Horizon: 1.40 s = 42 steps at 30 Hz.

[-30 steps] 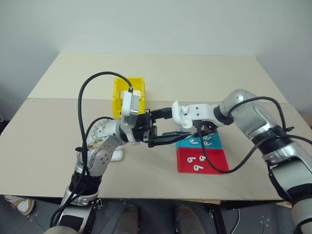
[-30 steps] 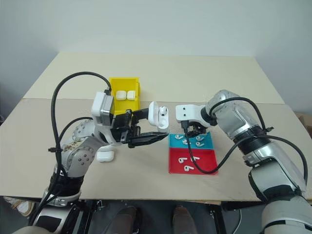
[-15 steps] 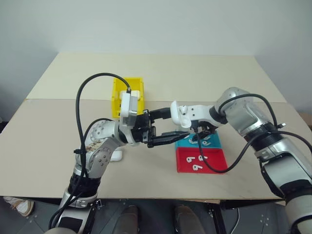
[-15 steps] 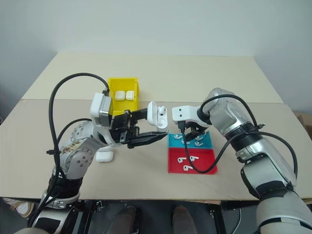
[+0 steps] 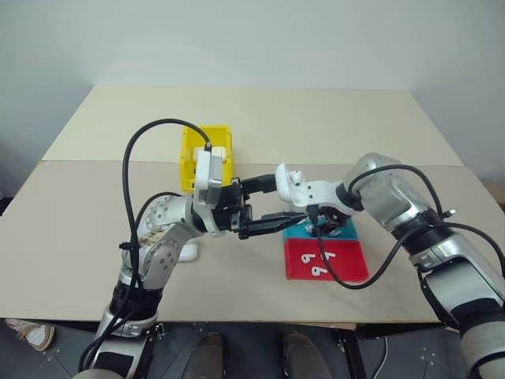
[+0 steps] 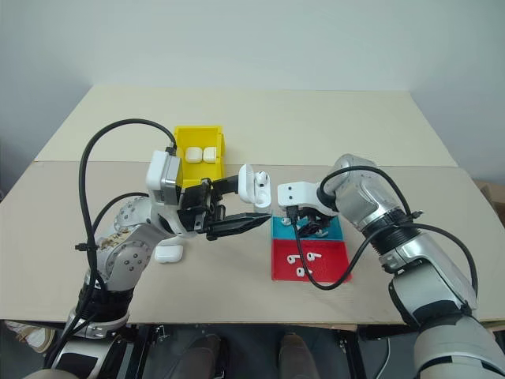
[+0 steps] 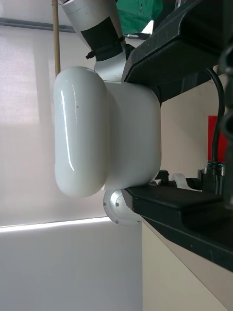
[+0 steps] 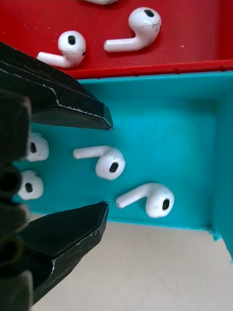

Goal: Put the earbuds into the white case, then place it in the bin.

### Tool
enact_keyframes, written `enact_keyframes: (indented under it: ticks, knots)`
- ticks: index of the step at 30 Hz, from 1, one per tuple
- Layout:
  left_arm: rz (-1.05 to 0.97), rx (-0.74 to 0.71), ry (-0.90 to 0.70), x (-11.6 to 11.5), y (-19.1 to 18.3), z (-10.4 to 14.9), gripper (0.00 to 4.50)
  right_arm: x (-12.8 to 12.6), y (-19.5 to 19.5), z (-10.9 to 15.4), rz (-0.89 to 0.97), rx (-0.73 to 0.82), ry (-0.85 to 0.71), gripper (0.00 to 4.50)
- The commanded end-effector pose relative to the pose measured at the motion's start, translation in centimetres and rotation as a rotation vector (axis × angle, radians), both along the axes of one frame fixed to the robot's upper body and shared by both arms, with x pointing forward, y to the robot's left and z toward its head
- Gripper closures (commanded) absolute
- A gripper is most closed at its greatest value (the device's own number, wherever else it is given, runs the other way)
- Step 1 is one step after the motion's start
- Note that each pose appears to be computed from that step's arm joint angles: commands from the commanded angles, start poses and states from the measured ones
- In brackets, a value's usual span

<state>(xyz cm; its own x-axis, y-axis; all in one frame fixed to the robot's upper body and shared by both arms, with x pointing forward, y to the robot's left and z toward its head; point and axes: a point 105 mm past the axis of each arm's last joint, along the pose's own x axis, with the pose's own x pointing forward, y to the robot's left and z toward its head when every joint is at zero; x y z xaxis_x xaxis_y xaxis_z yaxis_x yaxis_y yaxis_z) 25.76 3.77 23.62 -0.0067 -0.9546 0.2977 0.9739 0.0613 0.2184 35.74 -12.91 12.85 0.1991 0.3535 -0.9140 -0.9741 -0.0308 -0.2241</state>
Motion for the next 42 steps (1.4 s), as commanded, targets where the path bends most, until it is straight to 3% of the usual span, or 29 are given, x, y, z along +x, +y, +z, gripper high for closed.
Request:
enact_keyframes:
  ticks: [1,28,31,36,42]
  knots:
    - [-0.015,-0.026,-0.057,-0.7,0.0,1.1,1.74,-0.2,0.4,0.7,0.021,0.009,-0.016,1.66]
    - [-0.009,-0.033,-0.042,-1.1,0.1,0.8,1.74,-0.3,-0.1,-1.4,0.027,-0.063,-0.004,1.66]
    - [-0.011,-0.035,-0.042,-1.2,0.0,0.9,1.74,-0.3,-0.2,-1.5,0.024,-0.068,-0.002,2.25]
    - [-0.014,-0.037,-0.040,-1.1,0.0,0.9,1.74,-0.3,-0.2,-1.6,0.025,-0.067,0.000,3.78]
    - [-0.016,-0.041,-0.040,-1.0,0.0,1.0,1.74,-0.1,-0.2,-1.4,0.009,-0.049,-0.004,3.83]
